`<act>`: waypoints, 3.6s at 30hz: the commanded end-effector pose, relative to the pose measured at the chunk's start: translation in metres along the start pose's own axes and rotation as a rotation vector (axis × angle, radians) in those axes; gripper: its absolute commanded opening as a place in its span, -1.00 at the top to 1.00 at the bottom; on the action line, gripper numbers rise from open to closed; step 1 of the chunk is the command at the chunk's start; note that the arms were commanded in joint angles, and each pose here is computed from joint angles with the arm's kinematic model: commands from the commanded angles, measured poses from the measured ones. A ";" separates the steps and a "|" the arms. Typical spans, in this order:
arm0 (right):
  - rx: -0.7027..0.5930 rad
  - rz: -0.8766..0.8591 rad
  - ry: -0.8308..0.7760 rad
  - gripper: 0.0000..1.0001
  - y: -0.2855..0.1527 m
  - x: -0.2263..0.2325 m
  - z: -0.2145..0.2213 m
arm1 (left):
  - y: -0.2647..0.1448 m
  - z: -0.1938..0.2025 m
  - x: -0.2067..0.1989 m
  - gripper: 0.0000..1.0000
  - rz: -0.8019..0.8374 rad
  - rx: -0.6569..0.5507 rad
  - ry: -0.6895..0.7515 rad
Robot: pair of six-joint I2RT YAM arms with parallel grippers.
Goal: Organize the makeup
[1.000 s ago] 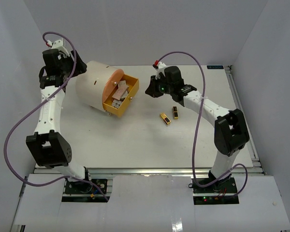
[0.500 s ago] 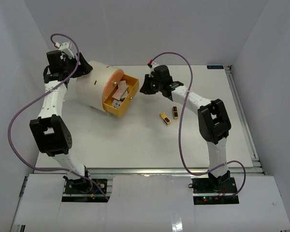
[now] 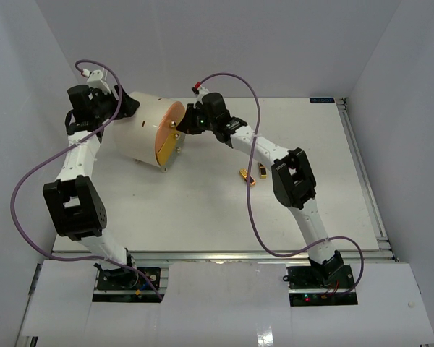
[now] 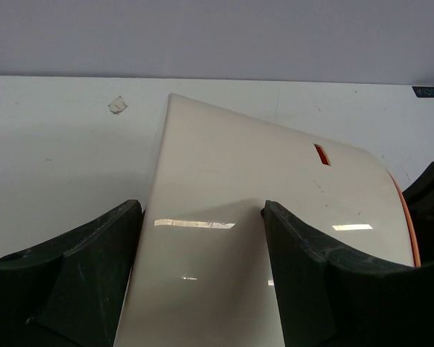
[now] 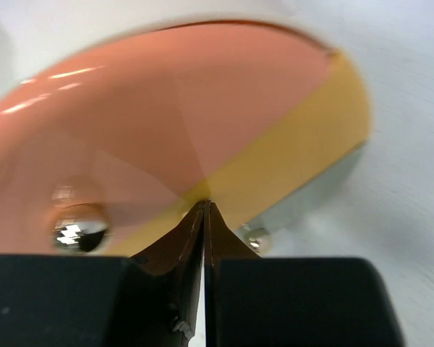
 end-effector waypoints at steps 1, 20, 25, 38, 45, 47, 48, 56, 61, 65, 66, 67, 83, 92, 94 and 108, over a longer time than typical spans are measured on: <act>-0.020 -0.231 -0.015 0.85 0.009 0.058 0.001 | -0.002 0.084 -0.037 -0.55 0.158 0.248 -0.114; 0.069 -0.350 -0.313 0.32 -0.057 0.009 0.001 | 0.002 0.056 -0.023 -0.65 0.038 0.200 -0.169; 0.144 -0.384 -0.319 0.04 -0.051 -0.013 0.031 | 0.003 0.052 -0.023 -0.65 0.039 0.196 -0.179; 0.219 -0.393 -0.214 -0.25 0.008 -0.058 0.057 | 0.004 0.053 -0.025 -0.66 0.065 0.199 -0.177; 0.186 -0.420 -0.180 -0.22 0.028 -0.052 0.052 | 0.001 0.057 -0.026 -0.66 0.064 0.201 -0.170; 0.188 -0.429 -0.183 -0.23 0.028 -0.048 0.053 | 0.000 0.056 -0.026 -0.66 0.064 0.198 -0.169; 0.186 -0.430 -0.183 -0.23 0.028 -0.047 0.053 | 0.000 0.054 -0.027 -0.66 0.065 0.195 -0.168; 0.177 -0.441 -0.183 -0.10 0.033 -0.041 0.055 | -0.001 0.053 -0.029 -0.66 0.073 0.193 -0.177; 0.197 -0.454 -0.161 0.37 0.030 -0.040 0.062 | -0.001 0.063 -0.029 -0.65 0.072 0.209 -0.191; 0.203 -0.456 -0.165 0.66 0.017 -0.036 0.058 | 0.001 0.067 -0.027 -0.65 0.064 0.217 -0.197; 0.204 -0.457 -0.167 0.66 0.012 -0.035 0.057 | 0.001 0.067 -0.027 -0.65 0.062 0.219 -0.200; 0.207 -0.455 -0.166 0.67 0.007 -0.036 0.057 | 0.002 0.068 -0.025 -0.65 0.058 0.221 -0.205; 0.234 -0.413 -0.123 0.70 -0.067 -0.066 0.077 | 0.001 0.040 -0.008 -0.66 -0.017 0.177 -0.198; 0.232 -0.395 -0.119 0.51 -0.078 -0.070 0.079 | -0.052 -0.055 -0.006 -0.72 -0.204 -0.089 -0.054; 0.229 -0.392 -0.127 0.48 -0.079 -0.071 0.078 | -0.063 -0.067 -0.009 -0.73 -0.218 -0.127 -0.044; 0.203 -0.324 -0.282 -0.60 -0.131 -0.059 0.033 | -0.098 -0.084 -0.130 -0.74 0.109 -0.173 -0.029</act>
Point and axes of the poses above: each gripper's point midway between its finger pads, its own y axis out along the fingers, its own x axis along the line the jaws close on, z = x × y, the point moved 3 cm from there along -y, back along the fingers, and after that the axes turned 13 degrees about y, right-handed, at the moved point
